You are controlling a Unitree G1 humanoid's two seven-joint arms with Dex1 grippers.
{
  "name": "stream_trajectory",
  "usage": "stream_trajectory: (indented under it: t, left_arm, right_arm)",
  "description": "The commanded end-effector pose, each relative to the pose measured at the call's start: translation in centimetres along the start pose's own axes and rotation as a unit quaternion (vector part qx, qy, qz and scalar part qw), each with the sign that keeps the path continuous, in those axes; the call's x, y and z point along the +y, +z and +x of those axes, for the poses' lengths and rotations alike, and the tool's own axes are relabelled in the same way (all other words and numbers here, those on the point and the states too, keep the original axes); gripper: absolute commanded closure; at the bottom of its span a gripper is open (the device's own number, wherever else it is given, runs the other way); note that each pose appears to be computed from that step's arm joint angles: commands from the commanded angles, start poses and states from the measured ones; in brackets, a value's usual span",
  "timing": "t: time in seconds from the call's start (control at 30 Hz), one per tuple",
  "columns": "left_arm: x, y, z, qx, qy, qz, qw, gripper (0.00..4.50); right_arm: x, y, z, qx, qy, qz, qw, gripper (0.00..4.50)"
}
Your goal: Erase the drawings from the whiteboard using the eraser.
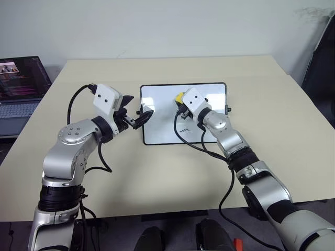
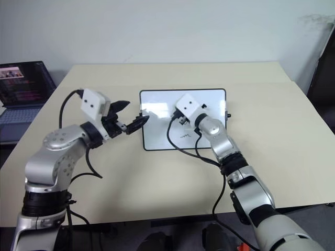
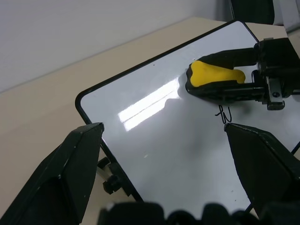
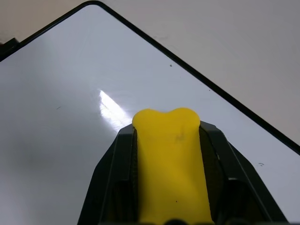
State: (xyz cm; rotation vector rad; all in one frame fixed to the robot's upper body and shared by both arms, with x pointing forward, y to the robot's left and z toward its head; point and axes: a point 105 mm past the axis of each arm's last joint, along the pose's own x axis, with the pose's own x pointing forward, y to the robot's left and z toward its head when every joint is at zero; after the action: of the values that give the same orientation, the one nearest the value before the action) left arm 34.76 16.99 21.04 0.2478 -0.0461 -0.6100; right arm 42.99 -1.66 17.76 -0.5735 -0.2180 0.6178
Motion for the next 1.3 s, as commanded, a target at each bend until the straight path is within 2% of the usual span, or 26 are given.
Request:
stream_trajectory:
  t: [0.03,0.23,0.43,0.53,0.8,1.03,1.13,1.3]
  left_arm:
    - [0.1,1.7,-0.4,-0.027,0.002,0.02,0.999,0.0]
    - [-0.2,1.6,-0.4,-0.028,0.0,0.018,0.999,0.0]
    - [-0.6,1.6,-0.3,-0.03,-0.005,0.015,0.999,0.0]
    - [-0.7,1.6,-0.3,-0.03,-0.007,0.014,0.999,0.0]
    - [-0.9,1.7,-0.3,-0.033,-0.009,0.014,0.999,0.0]
    - [-0.8,1.5,-0.2,-0.032,-0.006,0.011,0.999,0.0]
    - [-0.7,1.1,-0.4,-0.028,-0.006,0.005,1.0,0.0]
    - [-1.9,0.2,-2.0,-0.027,-0.07,-0.004,0.997,0.0]
  right_arm:
    - [-0.6,-1.2,-0.1,0.021,-0.013,-0.011,1.0,3.15]
    - [-4.7,-0.2,-0.4,0.004,-0.108,-0.002,0.994,3.15]
    - [-4.8,-0.3,-0.3,0.008,-0.113,0.022,0.993,3.15]
    - [-4.1,-0.4,-0.1,0.011,-0.096,0.022,0.995,3.15]
    - [1.1,-2.4,-0.4,0.043,0.021,0.002,0.999,3.15]
    - [2.0,-2.1,-0.5,0.037,0.04,-0.035,0.998,3.15]
    - [0.1,0.0,-0.4,-0.003,-0.003,-0.032,0.999,3.15]
    - [-3.2,4.8,-2.4,-0.131,-0.069,0.004,0.989,3.15]
